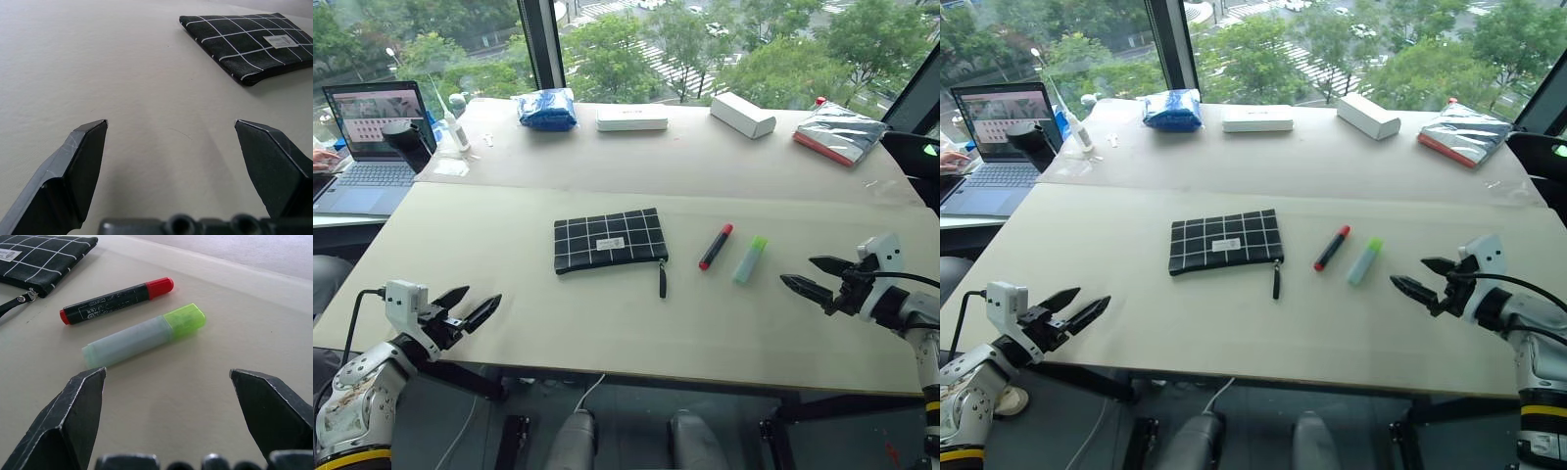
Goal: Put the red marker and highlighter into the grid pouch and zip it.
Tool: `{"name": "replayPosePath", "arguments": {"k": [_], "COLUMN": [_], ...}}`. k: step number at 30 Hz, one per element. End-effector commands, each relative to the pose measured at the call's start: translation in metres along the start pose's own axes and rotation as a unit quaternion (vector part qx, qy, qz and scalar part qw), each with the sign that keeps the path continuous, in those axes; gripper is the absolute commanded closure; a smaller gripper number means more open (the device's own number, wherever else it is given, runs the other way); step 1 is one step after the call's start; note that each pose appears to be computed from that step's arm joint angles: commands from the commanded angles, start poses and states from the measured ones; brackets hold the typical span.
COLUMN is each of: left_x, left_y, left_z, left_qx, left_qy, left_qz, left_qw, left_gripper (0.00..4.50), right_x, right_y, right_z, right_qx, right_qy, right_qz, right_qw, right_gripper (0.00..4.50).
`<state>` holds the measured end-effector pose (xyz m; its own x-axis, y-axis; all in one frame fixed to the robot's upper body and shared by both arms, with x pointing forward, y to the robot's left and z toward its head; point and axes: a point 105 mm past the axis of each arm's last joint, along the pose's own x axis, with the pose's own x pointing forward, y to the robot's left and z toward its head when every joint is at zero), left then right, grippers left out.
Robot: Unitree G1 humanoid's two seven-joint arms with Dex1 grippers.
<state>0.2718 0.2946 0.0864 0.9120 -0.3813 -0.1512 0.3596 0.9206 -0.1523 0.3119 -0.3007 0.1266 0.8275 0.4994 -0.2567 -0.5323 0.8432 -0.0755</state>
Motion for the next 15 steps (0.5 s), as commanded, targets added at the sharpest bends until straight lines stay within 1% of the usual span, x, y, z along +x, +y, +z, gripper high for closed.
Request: {"name": "replayPosePath", "arguments": {"k": [1,9,11,14,15], "left_x": [0.000,0.003,0.004,0.006,0.007], "left_y": [-0.004,-0.007,-0.006,0.000,0.001], "left_z": [0.009,0.006,0.005,0.003,0.005], "left_qx": [0.001,-0.001,0.013,0.051,0.076], "left_qy": [-0.014,-0.025,-0.022,-0.016,-0.019], "left_qz": [-0.013,-0.042,-0.054,-0.063,-0.065], "left_qw": [1.000,0.999,0.998,0.997,0.995], "left_gripper": [0.00,0.00,0.00,0.00,0.00], "right_x": [-0.004,-0.004,-0.003,-0.001,-0.002], "right_y": [-0.004,-0.005,-0.008,-0.015,-0.014], "right_z": [0.014,0.013,0.016,0.025,0.030], "right_qx": [-0.026,-0.026,-0.015,0.006,0.009], "right_qy": [-0.013,-0.010,-0.018,-0.036,-0.045], "right_qz": [-0.007,-0.009,-0.015,-0.027,-0.020], "right_qw": [1.000,1.000,1.000,0.999,0.999], "right_gripper": [0.03,0.03,0.03,0.76,1.08]}}
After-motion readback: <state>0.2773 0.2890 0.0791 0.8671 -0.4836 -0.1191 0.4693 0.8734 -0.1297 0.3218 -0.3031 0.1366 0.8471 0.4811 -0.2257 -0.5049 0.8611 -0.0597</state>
